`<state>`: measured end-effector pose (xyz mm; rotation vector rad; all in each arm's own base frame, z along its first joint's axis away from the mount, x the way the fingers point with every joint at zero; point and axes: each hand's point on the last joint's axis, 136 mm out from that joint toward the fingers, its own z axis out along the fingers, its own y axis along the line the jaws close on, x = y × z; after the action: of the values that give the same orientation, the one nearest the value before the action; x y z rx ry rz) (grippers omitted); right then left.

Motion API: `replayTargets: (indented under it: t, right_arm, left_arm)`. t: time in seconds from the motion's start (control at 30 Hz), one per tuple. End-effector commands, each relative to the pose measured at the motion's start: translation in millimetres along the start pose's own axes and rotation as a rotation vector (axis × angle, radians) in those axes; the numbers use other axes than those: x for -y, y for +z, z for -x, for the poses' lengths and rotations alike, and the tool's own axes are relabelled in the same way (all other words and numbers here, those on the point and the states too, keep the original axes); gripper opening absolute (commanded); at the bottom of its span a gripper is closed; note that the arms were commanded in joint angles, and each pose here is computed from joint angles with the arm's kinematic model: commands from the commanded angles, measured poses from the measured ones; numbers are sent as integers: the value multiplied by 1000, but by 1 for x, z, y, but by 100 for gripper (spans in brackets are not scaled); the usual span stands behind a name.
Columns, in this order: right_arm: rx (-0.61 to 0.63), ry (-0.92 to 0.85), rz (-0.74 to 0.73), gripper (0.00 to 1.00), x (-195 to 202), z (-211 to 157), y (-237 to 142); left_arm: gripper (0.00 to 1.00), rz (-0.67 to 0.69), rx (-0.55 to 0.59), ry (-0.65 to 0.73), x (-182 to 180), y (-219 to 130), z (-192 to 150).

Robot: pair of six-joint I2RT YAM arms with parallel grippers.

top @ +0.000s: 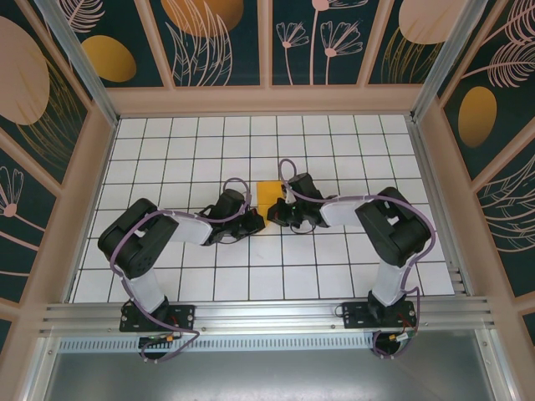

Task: Fold a paper plane with a square sheet of paper (pick it up from the middle)
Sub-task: Third fold the triangle at the center of the table.

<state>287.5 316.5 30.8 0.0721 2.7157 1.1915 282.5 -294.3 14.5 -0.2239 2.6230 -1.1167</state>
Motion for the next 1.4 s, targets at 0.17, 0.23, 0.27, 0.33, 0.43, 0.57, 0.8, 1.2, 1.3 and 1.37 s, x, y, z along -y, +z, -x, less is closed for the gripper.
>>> replayTargets:
  t: [0.17, 0.23, 0.27, 0.33, 0.43, 0.57, 0.8, 1.2, 1.3, 1.37]
  right_arm:
    - [-23, -9, -129, 0, 37, 7, 8]
    - [-3, -12, -140, 0, 41, 19, 3]
    - [9, -8, -149, 0, 45, 26, 0]
    - [27, -16, -153, 0, 47, 37, -4]
    - [64, 3, -182, 0, 63, 58, -14]
    - [103, 27, -223, 0, 85, 79, -22]
    - [172, -91, -130, 0, 33, 95, -42]
    - [0, -148, -25, 0, 3, 34, -3]
    - [-29, -138, -28, 0, 9, 30, 5]
    - [-39, -129, -53, 0, 16, 31, 8]
  left_arm:
    - [0, 200, -42, -50, -50, 1, -16]
    - [0, 222, -56, -49, -55, 1, -20]
    - [0, 232, -64, -51, -58, 0, -22]
    - [0, 250, -77, -53, -64, -1, -26]
    - [0, 266, -100, -56, -71, -1, -33]
    - [0, 274, -111, -58, -75, -2, -37]
    - [0, 264, -103, -51, -70, -1, -34]
    - [0, 262, -92, -38, -66, -1, -29]
    - [0, 257, -89, -35, -65, -1, -28]
    - [0, 252, -86, -28, -63, -1, -27]
